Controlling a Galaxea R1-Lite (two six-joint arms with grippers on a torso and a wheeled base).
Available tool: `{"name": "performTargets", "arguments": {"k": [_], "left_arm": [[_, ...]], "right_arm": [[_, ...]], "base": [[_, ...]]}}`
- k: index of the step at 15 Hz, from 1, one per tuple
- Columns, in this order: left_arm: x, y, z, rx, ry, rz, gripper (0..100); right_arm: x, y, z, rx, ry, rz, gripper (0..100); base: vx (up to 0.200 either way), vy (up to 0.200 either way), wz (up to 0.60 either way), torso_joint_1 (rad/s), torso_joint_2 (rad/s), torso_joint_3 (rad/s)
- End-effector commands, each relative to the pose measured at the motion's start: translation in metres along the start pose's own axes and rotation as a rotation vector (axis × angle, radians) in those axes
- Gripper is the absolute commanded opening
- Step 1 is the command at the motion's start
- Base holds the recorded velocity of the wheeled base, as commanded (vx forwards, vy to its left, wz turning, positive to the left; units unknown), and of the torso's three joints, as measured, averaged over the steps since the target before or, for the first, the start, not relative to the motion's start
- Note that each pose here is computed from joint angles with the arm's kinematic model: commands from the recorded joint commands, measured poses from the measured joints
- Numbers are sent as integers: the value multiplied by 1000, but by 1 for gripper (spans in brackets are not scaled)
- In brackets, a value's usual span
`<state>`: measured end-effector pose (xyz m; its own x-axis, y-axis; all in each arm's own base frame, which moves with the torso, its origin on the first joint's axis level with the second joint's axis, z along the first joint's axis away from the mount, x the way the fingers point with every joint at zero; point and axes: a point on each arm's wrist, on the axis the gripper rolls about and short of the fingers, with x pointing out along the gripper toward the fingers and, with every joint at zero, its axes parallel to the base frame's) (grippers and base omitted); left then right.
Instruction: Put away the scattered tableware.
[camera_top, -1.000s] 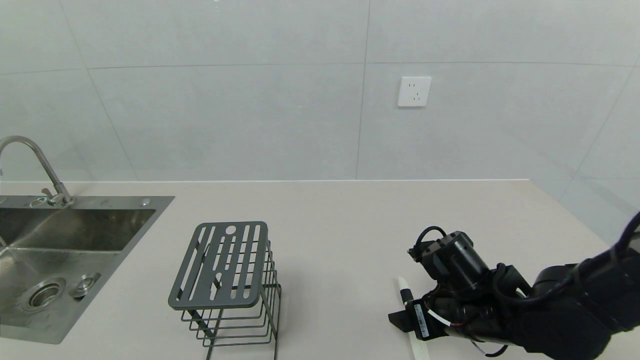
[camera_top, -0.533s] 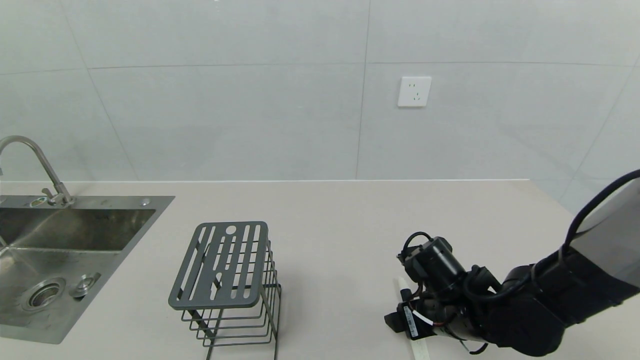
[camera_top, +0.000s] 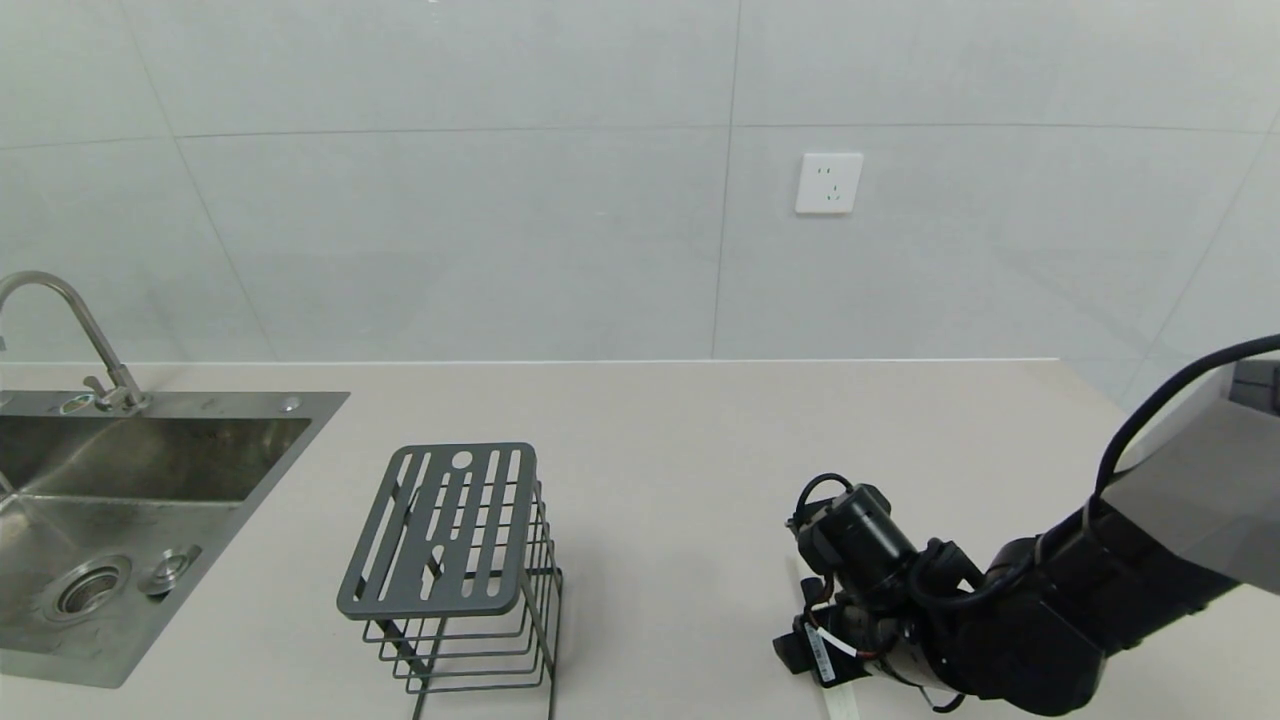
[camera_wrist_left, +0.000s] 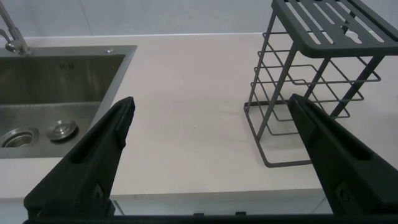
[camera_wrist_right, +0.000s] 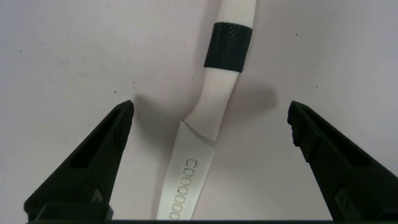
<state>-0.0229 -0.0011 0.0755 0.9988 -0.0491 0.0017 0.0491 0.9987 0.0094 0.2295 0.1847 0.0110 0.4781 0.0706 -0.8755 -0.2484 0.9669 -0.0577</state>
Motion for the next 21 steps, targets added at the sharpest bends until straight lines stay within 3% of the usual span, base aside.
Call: {"name": "performTargets", "arguments": {"k": [1, 5, 6, 10, 12, 18, 21], "left_arm": [[0, 0, 0, 0, 2, 0, 100], [0, 0, 0, 0, 0, 0, 100], [0, 0, 0, 0, 0, 0, 100], [0, 0, 0, 0, 0, -1, 100], [0, 0, 0, 0, 0, -3, 100], [0, 0, 0, 0, 2, -1, 100], [0, 0, 0, 0, 2, -1, 100]], "right_arm": [[0, 0, -1, -1, 5, 1, 100], [10, 3, -6, -6, 4, 8, 100], [12, 4, -7, -8, 8, 7, 0], [18, 2, -24, -36, 76, -6, 0], [17, 3, -20, -32, 60, 0, 0], [-15, 5, 13, 10, -103, 61, 0], [-36, 2, 34, 4, -243, 111, 0]], "base": [[0, 0, 0, 0, 0, 0], [0, 0, 0, 0, 0, 0], [0, 0, 0, 0, 0, 0], [0, 0, 0, 0, 0, 0], [0, 0, 0, 0, 0, 0], [0, 0, 0, 0, 0, 0], [0, 0, 0, 0, 0, 0]]}}
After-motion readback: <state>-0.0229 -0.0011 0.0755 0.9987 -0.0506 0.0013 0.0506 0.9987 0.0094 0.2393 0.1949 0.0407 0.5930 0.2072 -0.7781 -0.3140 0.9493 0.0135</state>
